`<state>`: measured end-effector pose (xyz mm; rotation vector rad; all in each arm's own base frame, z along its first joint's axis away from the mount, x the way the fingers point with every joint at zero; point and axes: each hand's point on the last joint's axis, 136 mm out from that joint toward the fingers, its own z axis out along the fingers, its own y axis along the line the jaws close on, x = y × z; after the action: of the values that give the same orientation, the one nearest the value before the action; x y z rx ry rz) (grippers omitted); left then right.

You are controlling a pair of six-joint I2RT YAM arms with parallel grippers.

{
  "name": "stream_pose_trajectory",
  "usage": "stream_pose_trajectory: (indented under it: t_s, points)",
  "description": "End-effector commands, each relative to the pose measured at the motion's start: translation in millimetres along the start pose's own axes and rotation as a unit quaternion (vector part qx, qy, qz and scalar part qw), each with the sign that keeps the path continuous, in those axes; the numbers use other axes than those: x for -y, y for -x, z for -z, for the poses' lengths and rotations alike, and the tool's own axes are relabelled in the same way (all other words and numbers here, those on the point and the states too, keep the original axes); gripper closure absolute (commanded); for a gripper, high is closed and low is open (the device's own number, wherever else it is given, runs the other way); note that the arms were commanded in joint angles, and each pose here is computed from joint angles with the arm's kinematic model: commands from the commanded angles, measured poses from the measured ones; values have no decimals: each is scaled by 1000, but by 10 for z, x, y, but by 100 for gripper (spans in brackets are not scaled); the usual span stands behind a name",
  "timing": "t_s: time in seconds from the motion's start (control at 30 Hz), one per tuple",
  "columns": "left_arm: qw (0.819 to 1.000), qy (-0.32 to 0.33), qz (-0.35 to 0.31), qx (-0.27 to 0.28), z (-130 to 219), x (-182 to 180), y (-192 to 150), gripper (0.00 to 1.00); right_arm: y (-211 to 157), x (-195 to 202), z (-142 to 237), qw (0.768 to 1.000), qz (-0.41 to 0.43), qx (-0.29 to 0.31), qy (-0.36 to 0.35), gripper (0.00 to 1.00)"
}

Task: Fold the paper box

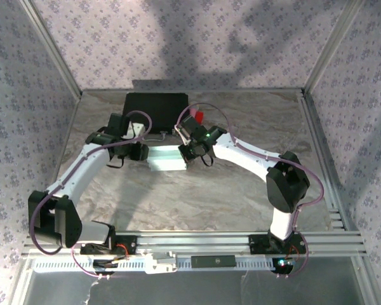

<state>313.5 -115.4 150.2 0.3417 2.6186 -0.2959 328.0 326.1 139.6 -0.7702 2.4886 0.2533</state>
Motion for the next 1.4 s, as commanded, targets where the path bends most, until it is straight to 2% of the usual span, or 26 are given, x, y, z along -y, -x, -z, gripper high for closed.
stream_pose_trajectory:
  t_s: [0.0,0.1,0.27,0.47,0.9,1.37]
  points:
    - [998,21,-19,58,144,-33,239,53,21,-3,-20,1000,3,-7,4,100]
    - [999,-4,-26,45,74,46,231,53,19,7,-27,1000,2,-8,4,100]
    - [999,-21,-26,13,-109,95,189,62,17,9,-36,1000,2,-9,3,100]
    - [999,-16,-17,26,-100,80,251,80,26,3,-27,1000,1,-7,4,100]
    - [999,-31,-16,19,-157,216,202,90,55,-19,-18,1000,-9,-10,0,100]
    - [999,-33,20,20,-224,268,133,99,64,-38,-21,997,-73,-21,-10,100]
